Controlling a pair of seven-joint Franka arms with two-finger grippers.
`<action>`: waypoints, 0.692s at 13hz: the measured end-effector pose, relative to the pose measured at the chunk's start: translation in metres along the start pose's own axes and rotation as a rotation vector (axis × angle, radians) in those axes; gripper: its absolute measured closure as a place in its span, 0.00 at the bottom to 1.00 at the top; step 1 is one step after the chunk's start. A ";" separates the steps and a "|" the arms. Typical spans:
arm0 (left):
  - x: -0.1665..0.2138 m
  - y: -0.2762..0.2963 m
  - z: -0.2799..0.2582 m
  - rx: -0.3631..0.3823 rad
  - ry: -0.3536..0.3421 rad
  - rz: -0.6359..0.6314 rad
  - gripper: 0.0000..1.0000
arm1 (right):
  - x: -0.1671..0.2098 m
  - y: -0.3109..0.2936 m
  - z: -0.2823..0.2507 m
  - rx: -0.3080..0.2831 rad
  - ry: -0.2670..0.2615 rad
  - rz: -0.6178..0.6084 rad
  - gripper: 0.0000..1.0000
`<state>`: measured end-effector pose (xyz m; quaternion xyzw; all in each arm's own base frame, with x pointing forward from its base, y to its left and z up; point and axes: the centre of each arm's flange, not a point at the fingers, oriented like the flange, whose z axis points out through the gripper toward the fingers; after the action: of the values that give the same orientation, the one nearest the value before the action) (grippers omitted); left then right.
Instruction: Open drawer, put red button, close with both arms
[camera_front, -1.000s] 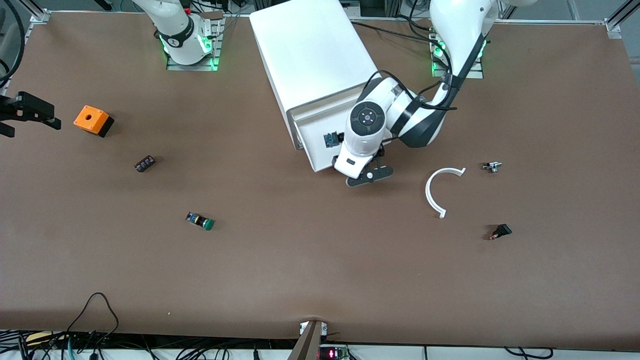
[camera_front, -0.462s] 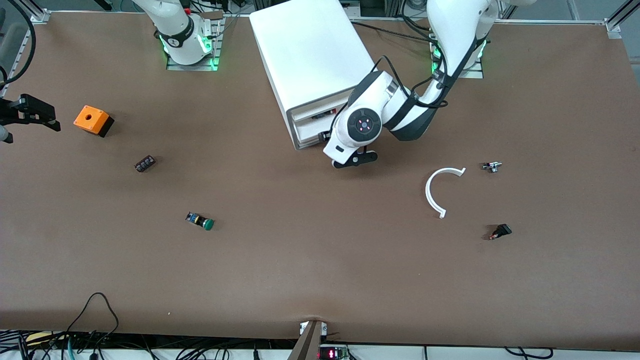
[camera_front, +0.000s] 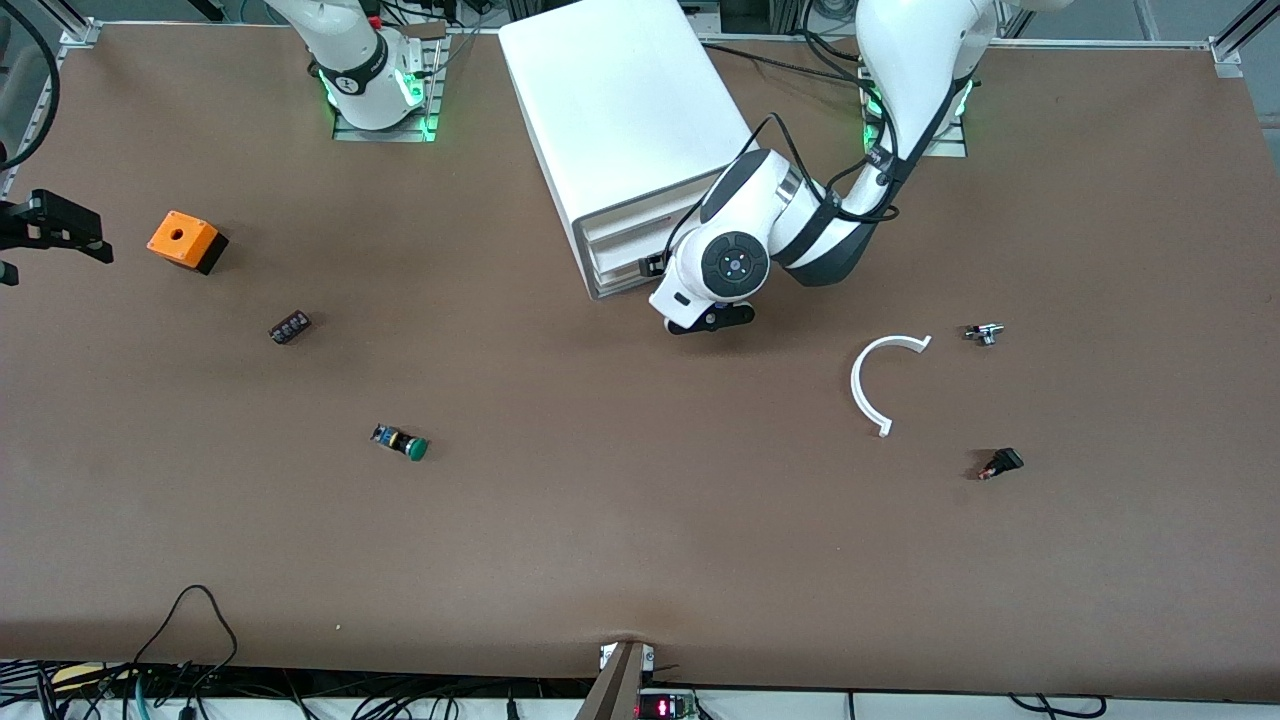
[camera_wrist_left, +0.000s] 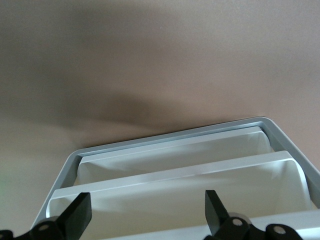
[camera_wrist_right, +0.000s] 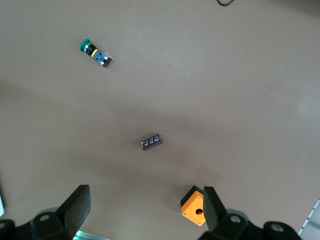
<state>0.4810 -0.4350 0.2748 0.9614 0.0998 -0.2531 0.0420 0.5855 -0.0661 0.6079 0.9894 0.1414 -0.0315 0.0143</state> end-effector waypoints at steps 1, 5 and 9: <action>-0.001 0.001 0.000 -0.001 -0.003 0.001 0.00 | -0.003 0.004 -0.002 0.000 0.000 0.008 0.00; -0.006 0.002 0.004 0.012 -0.022 0.007 0.00 | -0.009 0.006 -0.006 0.002 0.000 0.015 0.00; 0.003 0.002 -0.022 -0.014 0.024 0.013 0.00 | -0.009 0.006 -0.005 0.006 -0.003 0.014 0.00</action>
<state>0.4948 -0.4333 0.2928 0.9646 0.0958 -0.2406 0.0495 0.5790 -0.0738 0.6139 0.9903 0.1344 -0.0334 0.0118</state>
